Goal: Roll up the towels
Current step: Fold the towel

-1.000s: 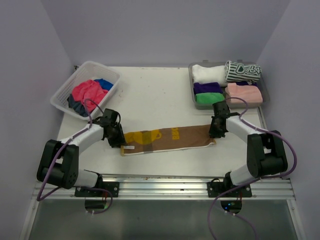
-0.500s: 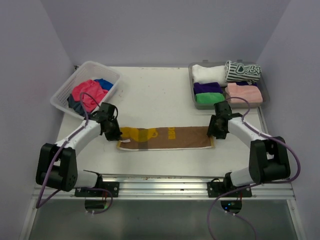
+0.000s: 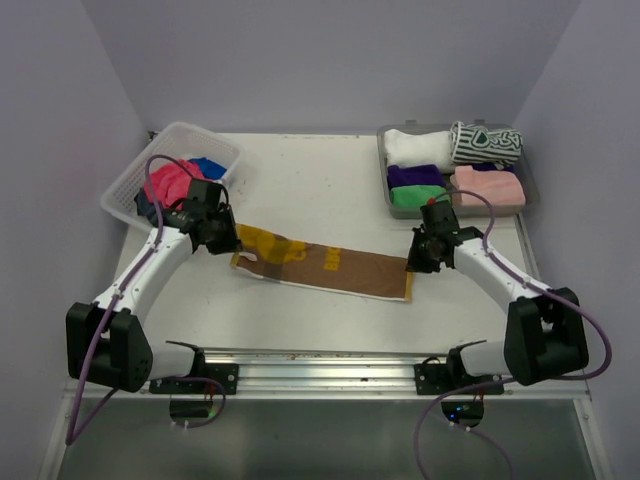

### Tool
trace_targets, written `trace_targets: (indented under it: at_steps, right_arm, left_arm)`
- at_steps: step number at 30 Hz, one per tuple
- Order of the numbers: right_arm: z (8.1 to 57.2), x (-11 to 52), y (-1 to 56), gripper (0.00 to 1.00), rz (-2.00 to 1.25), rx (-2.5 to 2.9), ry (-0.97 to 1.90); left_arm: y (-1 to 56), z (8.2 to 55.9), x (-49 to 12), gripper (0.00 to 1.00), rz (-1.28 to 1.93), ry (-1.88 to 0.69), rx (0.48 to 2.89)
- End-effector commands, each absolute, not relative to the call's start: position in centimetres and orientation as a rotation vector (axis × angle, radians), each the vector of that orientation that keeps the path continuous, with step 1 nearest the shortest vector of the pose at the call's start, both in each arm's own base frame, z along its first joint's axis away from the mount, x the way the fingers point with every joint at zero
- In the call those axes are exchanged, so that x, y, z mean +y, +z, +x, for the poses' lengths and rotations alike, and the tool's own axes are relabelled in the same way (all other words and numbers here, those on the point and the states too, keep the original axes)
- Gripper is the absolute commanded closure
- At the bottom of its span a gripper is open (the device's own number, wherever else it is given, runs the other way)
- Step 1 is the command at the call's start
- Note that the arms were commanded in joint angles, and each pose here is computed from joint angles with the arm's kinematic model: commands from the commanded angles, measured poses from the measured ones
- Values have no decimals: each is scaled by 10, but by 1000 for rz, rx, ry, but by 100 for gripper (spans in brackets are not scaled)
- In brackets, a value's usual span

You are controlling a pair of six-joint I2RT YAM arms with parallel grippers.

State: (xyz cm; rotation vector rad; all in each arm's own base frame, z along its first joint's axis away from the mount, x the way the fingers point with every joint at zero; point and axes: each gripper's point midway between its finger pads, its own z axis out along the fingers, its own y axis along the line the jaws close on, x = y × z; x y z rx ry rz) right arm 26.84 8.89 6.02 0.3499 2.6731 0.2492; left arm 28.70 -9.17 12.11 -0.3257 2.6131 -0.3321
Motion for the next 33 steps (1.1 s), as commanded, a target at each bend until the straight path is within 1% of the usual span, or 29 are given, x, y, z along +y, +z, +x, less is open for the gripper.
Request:
trace_targets:
  at_steps: [1, 2, 4, 5, 7, 9, 10, 11, 13, 15, 17, 18, 21, 24, 29, 31, 32, 33]
  right_arm:
    - [282, 109, 62, 100, 364, 2669, 323]
    - [285, 118, 66, 100, 351, 2660, 344]
    - [288, 152, 77, 100, 260, 2627, 386]
    - [289, 179, 84, 100, 181, 2622, 414]
    - [300, 209, 97, 100, 138, 2596, 461]
    - [303, 230, 83, 100, 92, 2624, 426]
    - [310, 241, 86, 100, 95, 2611, 449]
    - [311, 249, 72, 100, 85, 2642, 444]
    - [321, 264, 69, 100, 89, 2638, 479]
    - [323, 275, 49, 100, 77, 2673, 463]
    - [326, 288, 43, 100, 76, 2692, 502]
    - [328, 291, 30, 100, 82, 2706, 496]
    - [331, 294, 18, 100, 96, 2728, 481]
    - [327, 290, 19, 100, 98, 2733, 478]
    - [323, 268, 66, 100, 103, 2628, 457]
    - [317, 243, 70, 100, 128, 2621, 379]
    - [321, 228, 83, 100, 164, 2584, 381]
    - [318, 215, 83, 100, 186, 2589, 363]
  left_arm:
    - [143, 291, -94, 100, -268, -365, 2571]
    - [143, 291, -94, 100, -265, -361, 2575]
    - [141, 290, -91, 100, -271, -343, 2582]
    - [142, 290, -91, 100, -273, -339, 2582]
    - [141, 290, -89, 100, -276, -327, 2586]
    - [141, 289, -89, 100, -274, -328, 2588]
    - [142, 289, -90, 100, -272, -329, 2587]
    - [143, 290, -89, 100, -274, -328, 2583]
    - [145, 289, -89, 100, -268, -326, 2585]
    - [150, 291, -89, 100, -261, -326, 2579]
    - [157, 292, -90, 100, -258, -335, 2568]
    - [158, 292, -92, 100, -254, -348, 2567]
    - [168, 294, -98, 100, -229, -392, 2545]
    - [183, 296, -103, 100, -201, -402, 2510]
    - [203, 299, -129, 100, -139, -482, 2485]
    - [203, 300, -145, 100, -117, -499, 2492]
    - [207, 302, -151, 100, -107, -501, 2486]
    - [208, 303, -157, 100, -111, -495, 2483]
